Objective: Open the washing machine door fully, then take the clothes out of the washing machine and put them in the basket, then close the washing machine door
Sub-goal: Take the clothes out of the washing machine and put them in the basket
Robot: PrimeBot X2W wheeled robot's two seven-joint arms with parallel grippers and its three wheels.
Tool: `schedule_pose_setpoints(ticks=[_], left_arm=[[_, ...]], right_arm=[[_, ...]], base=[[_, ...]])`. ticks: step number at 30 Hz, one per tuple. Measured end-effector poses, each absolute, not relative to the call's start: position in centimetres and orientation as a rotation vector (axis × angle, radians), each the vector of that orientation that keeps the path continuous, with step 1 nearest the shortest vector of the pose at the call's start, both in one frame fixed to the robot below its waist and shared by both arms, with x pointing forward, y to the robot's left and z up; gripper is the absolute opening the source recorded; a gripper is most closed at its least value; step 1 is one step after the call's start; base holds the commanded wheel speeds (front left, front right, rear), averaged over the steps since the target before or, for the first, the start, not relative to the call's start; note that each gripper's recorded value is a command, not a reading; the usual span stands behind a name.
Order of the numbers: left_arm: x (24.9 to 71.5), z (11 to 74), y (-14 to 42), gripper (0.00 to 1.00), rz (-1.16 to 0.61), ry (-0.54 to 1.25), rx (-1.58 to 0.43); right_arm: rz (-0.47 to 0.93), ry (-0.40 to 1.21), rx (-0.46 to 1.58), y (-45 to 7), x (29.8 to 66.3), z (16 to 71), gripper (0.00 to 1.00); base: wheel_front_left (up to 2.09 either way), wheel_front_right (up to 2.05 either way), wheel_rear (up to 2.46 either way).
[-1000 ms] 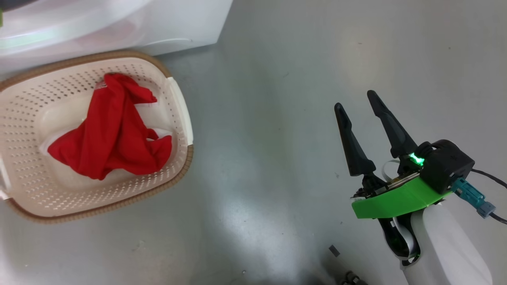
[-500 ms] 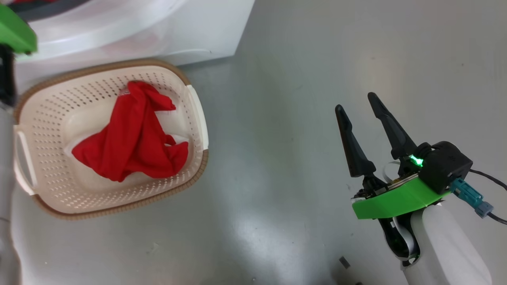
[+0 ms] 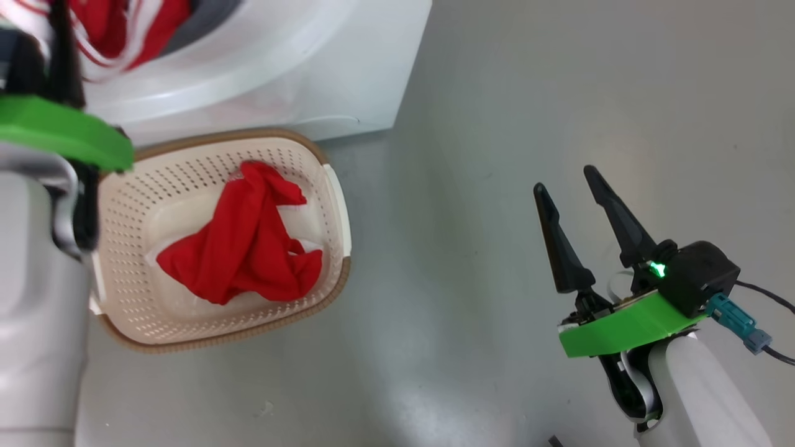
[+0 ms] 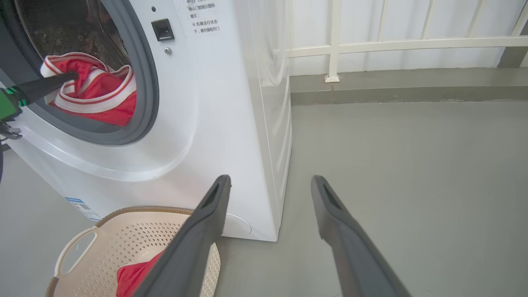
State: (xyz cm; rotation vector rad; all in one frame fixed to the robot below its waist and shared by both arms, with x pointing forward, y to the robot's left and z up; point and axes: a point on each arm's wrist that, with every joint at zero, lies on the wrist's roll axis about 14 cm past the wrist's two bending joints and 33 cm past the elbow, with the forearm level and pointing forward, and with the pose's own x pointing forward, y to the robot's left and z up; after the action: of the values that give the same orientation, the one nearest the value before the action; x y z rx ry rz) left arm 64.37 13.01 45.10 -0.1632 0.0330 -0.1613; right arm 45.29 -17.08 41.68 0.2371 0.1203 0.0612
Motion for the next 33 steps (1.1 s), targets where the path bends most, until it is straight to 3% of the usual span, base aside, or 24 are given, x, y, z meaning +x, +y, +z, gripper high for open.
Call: schedule_pose_setpoints(ticks=[13, 33], left_arm=[[59.4, 50.0, 13.8, 0.0, -0.149, -0.108, -0.163], [50.7, 53.7, 14.7, 0.0, -0.131, -0.167, -0.18]], right_arm=[[0.067, 0.063, 0.239, -16.9, 44.6, 44.2, 1.0], [0.082, 0.002, 0.251, -16.4, 43.1, 46.9, 1.0]], base=[[0.0, 0.0, 0.0], [0.0, 0.0, 0.0]])
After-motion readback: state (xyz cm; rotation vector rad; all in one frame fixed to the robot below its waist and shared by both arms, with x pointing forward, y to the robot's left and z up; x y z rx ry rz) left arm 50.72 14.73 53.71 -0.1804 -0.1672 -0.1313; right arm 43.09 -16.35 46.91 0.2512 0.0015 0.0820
